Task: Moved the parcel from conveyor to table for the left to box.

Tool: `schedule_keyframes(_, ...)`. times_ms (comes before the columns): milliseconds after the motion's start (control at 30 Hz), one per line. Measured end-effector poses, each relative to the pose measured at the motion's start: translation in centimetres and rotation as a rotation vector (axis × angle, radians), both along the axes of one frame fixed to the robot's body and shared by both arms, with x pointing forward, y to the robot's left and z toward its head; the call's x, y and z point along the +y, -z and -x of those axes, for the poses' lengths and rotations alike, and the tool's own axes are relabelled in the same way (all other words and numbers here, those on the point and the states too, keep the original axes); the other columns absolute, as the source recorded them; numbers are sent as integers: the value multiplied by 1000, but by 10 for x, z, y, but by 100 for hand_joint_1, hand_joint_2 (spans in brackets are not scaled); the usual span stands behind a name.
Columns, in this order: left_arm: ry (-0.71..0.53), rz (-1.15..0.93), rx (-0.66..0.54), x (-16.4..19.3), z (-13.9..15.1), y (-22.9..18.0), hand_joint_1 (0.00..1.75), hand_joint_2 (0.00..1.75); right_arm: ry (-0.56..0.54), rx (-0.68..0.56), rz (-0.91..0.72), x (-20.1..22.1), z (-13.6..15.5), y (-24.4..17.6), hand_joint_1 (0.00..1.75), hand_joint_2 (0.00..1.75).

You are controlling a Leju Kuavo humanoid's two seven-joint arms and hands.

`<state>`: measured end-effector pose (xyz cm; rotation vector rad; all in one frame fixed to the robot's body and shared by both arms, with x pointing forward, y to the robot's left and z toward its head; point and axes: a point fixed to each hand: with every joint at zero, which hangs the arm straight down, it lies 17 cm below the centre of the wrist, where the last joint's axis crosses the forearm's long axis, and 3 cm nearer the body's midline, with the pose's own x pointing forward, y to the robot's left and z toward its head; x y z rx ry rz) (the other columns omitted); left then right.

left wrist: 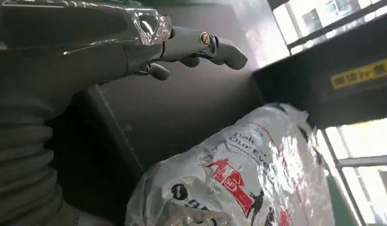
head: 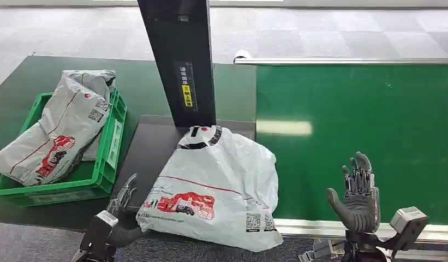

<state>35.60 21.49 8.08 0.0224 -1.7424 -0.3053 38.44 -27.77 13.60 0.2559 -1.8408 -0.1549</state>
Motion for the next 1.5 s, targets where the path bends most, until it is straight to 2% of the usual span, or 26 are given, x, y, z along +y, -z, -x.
schedule_keyframes(233,121,68,77,-55,11,26,0,175,31,-13,-16,-10,-2,-5,0,175)
schedule_keyframes(467,154,82,81,-86,14,35,0,175,38,-21,-24,-14,-3,-8,0,175)
schedule_keyframes(900,61,-80,34,-79,5,35,0,175,41,-38,-27,-16,-9,-13,0,175)
schedule_keyframes(933,52,-104,27,-77,4,36,21,175,41,-38,-26,-16,-9,-13,0,175)
schedule_keyframes(967,35,-141,18,-74,3,36,152,175,41,-38,-25,-17,-10,-13,0,175)
schedule_keyframes(1067,-46,-344,-37,-58,-3,36,175,175,43,-39,-23,-18,-11,-13,0,175)
schedule_keyframes(1167,-97,-447,-83,-48,-7,30,175,175,42,-39,-21,-19,-13,-13,0,175)
schedule_keyframes(1233,-113,-459,-93,-44,-8,27,171,175,42,-40,-22,-19,-15,-13,0,175)
schedule_keyframes(1500,-153,-457,-125,-28,-9,13,175,175,40,-37,-18,-19,-21,-13,0,175)
